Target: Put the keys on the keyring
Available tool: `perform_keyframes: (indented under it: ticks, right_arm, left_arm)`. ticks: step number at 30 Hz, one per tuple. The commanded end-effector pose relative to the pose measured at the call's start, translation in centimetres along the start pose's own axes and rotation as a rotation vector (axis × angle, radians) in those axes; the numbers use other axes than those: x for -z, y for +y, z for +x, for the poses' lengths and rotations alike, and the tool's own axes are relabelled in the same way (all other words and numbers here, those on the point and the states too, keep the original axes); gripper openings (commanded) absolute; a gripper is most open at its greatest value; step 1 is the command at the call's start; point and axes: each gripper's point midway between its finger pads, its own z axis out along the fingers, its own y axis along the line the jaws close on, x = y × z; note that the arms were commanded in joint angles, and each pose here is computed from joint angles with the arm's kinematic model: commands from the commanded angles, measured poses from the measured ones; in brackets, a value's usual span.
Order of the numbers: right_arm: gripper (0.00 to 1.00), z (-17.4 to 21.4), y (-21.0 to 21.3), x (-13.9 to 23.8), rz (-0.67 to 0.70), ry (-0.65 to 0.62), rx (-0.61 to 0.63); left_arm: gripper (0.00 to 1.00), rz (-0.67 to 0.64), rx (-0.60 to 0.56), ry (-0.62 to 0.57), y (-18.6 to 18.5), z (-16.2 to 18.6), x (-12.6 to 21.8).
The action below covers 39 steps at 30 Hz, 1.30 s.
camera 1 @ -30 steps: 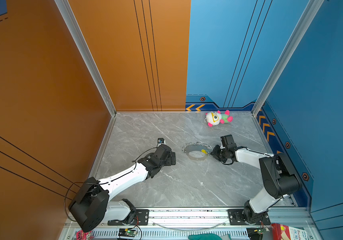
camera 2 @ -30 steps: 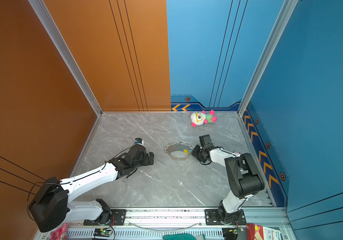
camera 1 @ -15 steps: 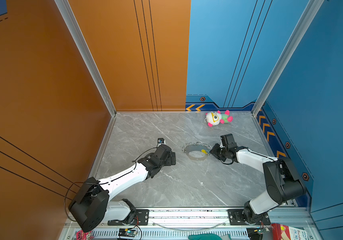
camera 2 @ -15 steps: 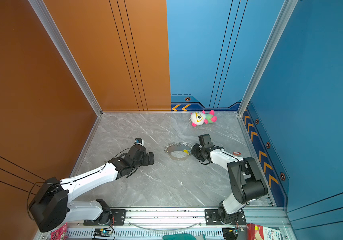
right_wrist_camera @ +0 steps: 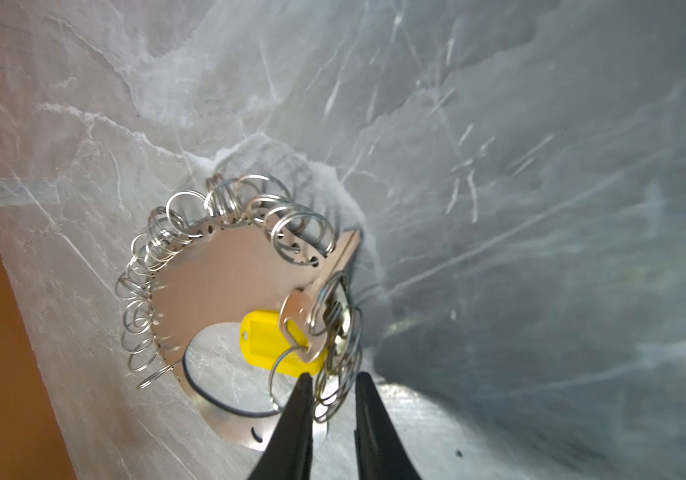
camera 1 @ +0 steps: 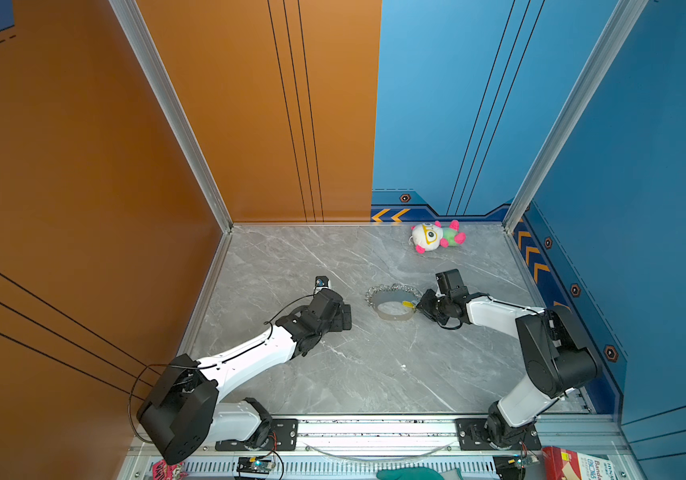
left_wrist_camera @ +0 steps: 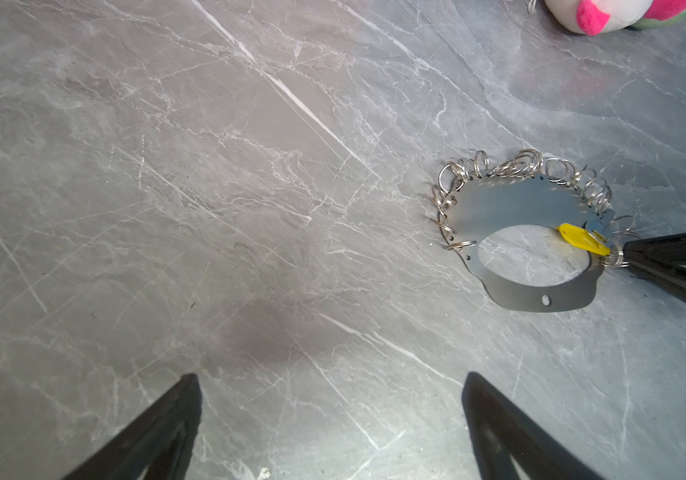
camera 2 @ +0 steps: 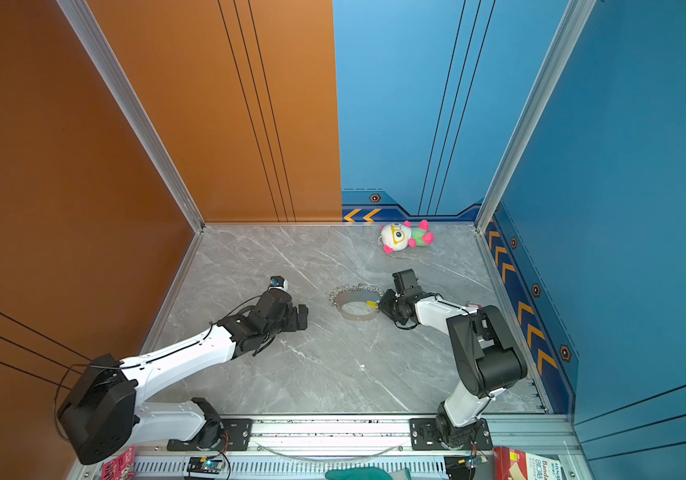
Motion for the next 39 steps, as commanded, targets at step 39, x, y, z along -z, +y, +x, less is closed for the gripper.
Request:
perform_keyframes:
  ticks: [39]
  right_arm:
    - [0.10, 0.9, 3.5, 3.6, 0.053, -0.084, 0.231]
  left_arm:
    - [0.98, 0.015, -0.069, 0.043, -1.0, 0.9, -0.3]
